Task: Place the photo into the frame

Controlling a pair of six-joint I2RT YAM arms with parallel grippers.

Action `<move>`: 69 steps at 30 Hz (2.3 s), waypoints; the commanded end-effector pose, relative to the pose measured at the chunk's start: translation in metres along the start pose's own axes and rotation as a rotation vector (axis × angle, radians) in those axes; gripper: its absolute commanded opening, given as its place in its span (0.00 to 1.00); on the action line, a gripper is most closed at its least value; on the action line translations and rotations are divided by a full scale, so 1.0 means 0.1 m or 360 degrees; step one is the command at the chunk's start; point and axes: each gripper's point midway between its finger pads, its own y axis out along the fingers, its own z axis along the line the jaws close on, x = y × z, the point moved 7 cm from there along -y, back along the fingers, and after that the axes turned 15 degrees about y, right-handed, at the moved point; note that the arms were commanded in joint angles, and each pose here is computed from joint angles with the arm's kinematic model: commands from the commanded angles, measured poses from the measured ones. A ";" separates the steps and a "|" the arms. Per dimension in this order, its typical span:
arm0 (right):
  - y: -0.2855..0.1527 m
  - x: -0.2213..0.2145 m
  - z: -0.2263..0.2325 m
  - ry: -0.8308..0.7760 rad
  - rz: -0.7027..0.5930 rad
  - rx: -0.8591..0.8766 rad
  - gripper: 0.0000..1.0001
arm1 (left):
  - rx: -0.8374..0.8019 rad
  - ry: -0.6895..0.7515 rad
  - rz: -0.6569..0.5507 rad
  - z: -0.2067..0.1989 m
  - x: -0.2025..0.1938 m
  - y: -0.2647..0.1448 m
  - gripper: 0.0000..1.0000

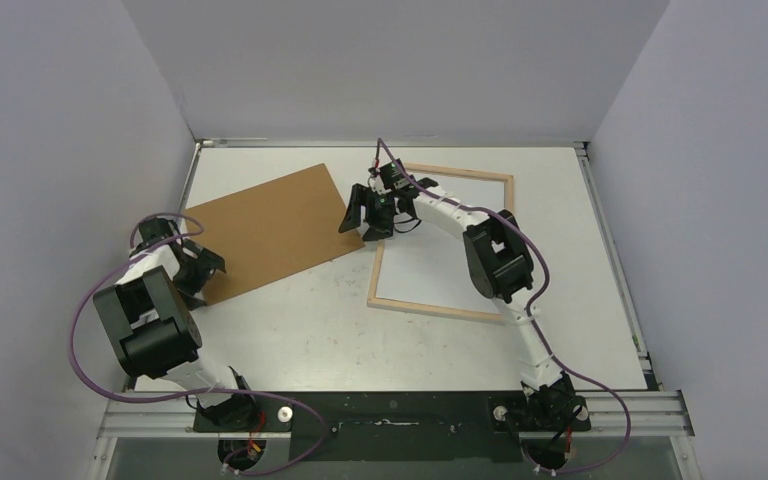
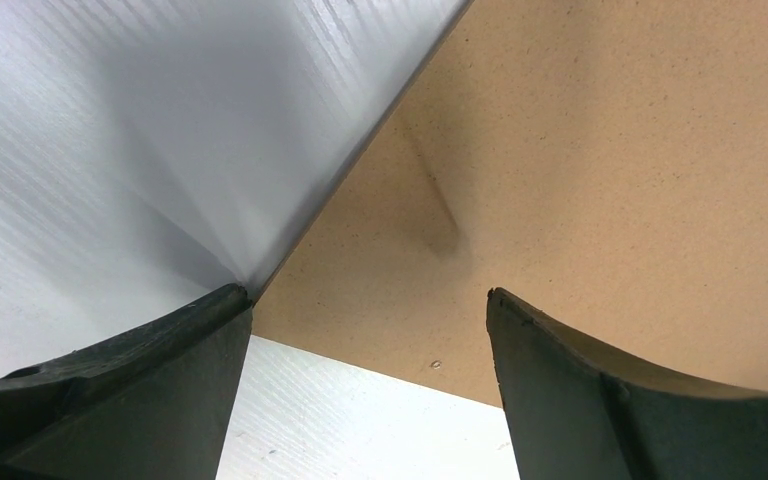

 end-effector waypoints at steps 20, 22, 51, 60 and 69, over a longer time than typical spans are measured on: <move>-0.68 -0.41 0.43 -0.0281 -0.0046 0.0026 0.70 | -0.0366 0.0203 0.0370 -0.65 -0.69 0.11 0.82; -0.71 -0.42 0.35 -0.0264 -0.0056 -0.0019 0.70 | -0.0382 0.0221 0.0393 -0.68 -0.72 0.13 0.82; -0.87 -0.28 -0.35 -0.0008 -0.0252 -0.0199 0.60 | -0.0306 0.0328 0.0461 -0.67 -0.76 0.24 0.82; -0.95 -0.29 -0.26 0.0069 -0.0221 0.0028 0.36 | -0.0311 0.0356 0.0473 -0.66 -0.76 0.24 0.81; -1.05 -0.27 -0.13 0.0080 -0.0271 0.0121 0.09 | -0.0310 0.0365 0.0476 -0.65 -0.77 0.25 0.81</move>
